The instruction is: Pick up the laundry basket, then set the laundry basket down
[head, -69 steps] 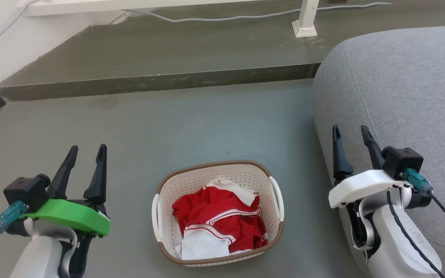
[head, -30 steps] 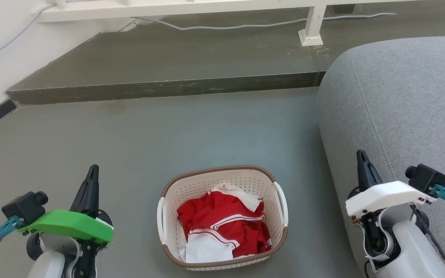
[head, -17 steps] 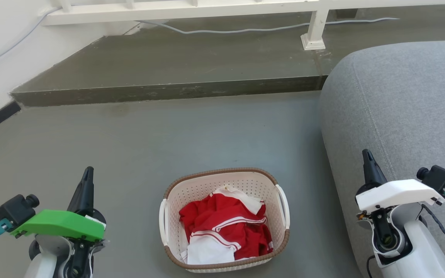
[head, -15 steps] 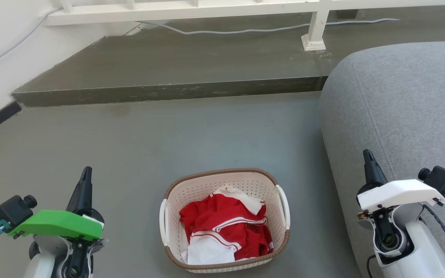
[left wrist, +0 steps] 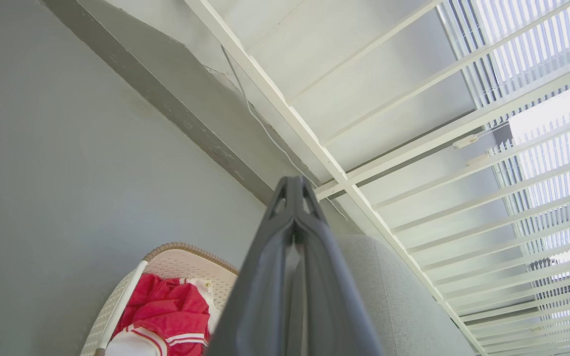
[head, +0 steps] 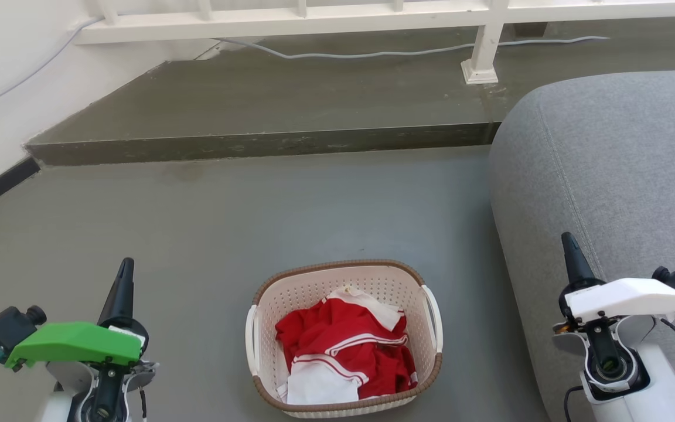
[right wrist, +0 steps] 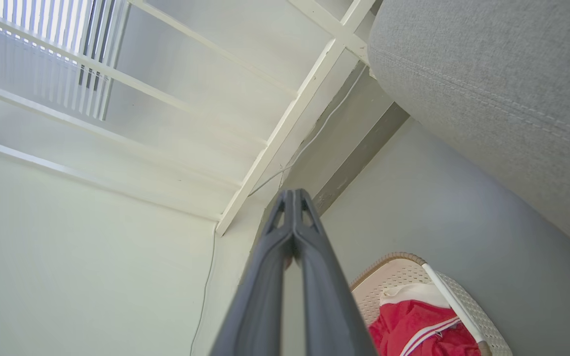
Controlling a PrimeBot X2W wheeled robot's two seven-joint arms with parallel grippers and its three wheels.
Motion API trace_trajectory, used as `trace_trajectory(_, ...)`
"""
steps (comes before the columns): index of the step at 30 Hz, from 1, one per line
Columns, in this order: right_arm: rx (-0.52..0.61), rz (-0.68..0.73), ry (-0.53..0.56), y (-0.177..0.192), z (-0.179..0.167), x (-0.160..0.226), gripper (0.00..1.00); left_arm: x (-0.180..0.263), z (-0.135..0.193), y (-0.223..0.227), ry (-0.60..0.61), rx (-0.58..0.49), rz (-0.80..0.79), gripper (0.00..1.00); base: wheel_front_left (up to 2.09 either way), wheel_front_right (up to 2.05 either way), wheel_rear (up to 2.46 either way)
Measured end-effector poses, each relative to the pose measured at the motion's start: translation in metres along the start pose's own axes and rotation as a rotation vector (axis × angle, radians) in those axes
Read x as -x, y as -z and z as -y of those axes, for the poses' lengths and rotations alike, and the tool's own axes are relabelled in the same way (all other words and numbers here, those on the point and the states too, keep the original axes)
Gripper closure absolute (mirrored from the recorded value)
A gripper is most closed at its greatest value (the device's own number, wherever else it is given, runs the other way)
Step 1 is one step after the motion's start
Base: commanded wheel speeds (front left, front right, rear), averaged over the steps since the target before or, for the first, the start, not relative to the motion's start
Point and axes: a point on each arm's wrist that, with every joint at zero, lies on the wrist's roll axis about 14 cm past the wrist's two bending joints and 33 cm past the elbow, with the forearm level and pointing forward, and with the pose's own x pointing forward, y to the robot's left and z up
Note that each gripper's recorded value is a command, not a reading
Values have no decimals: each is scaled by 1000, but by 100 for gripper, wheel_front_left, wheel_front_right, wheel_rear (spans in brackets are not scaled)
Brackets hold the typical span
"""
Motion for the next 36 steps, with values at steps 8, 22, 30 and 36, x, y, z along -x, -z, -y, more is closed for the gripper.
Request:
trace_trajectory(8, -109, 0, -13, -5, -2, 0, 100, 4, -3, -5, -13, 92, 15, 100, 0, 0, 0)
trace_trajectory(22, -301, 4, -54, -15, -7, 1, 100, 8, -4, -13, -17, 260, 37, 100, 0, 0, 0)
trace_trajectory(30, -400, 9, -78, -20, -9, 2, 100, 14, -9, -17, -24, 343, 53, 100, 0, 0, 0)
trace_trajectory(36, -490, 14, -98, -26, -9, 5, 100, 16, -9, -21, -19, 422, 64, 100, 0, 0, 0)
